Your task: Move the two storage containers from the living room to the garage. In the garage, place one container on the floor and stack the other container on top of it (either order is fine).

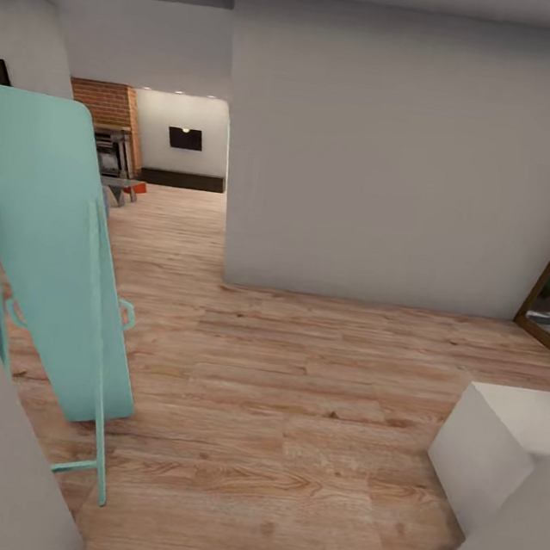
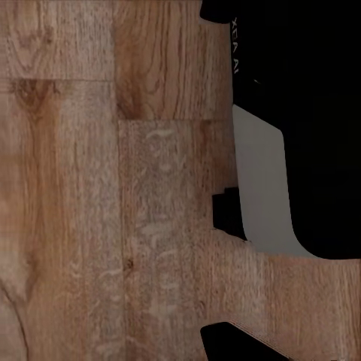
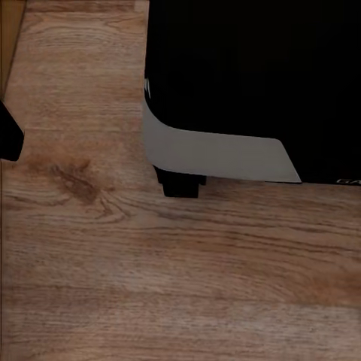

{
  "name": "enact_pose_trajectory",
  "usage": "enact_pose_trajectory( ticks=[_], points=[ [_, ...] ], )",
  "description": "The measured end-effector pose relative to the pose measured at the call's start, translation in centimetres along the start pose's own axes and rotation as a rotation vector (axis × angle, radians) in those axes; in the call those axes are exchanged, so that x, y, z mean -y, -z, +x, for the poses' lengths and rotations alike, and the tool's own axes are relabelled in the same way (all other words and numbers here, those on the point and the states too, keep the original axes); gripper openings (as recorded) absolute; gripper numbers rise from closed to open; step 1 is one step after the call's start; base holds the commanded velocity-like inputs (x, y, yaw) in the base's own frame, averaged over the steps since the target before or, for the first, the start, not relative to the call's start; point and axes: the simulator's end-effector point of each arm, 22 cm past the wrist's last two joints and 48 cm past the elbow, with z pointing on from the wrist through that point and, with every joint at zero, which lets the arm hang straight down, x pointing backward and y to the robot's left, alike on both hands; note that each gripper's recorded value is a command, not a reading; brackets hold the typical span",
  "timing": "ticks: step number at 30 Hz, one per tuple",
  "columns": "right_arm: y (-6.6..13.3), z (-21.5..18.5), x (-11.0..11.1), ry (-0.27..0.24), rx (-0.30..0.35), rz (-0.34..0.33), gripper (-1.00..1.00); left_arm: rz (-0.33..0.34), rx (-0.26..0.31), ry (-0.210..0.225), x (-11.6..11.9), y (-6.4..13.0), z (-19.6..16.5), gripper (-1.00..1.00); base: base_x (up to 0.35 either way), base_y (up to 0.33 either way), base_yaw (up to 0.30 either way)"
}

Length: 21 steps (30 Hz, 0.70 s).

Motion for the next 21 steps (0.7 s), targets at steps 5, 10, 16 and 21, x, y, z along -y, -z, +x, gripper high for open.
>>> enact_pose_trajectory(
  ticks=[5, 10, 16, 21],
  points=[
    [0.00, 0.04, 0.03, 0.001, -0.001, 0.000, 1.00, 0.000, 0.000, 0.000, 0.00, 0.00, 0.00, 1.00, 0.320, 0.000, 0.008],
    [0.00, 0.07, 0.03, 0.001, -0.001, 0.000, 1.00, 0.000, 0.000, 0.000, 0.00, 0.00, 0.00, 1.00, 0.320, 0.000, 0.001],
    [0.00, 0.04, 0.03, 0.000, 0.000, 0.000, 1.00, 0.000, 0.000, 0.000, 0.00, 0.00, 0.00, 1.00, 0.320, 0.000, 0.000],
    [0.00, 0.00, 0.03, 0.000, 0.001, 0.000, 1.00, 0.000, 0.000, 0.000, 0.00, 0.00, 0.00, 1.00, 0.320, 0.000, 0.000]
  ],
)
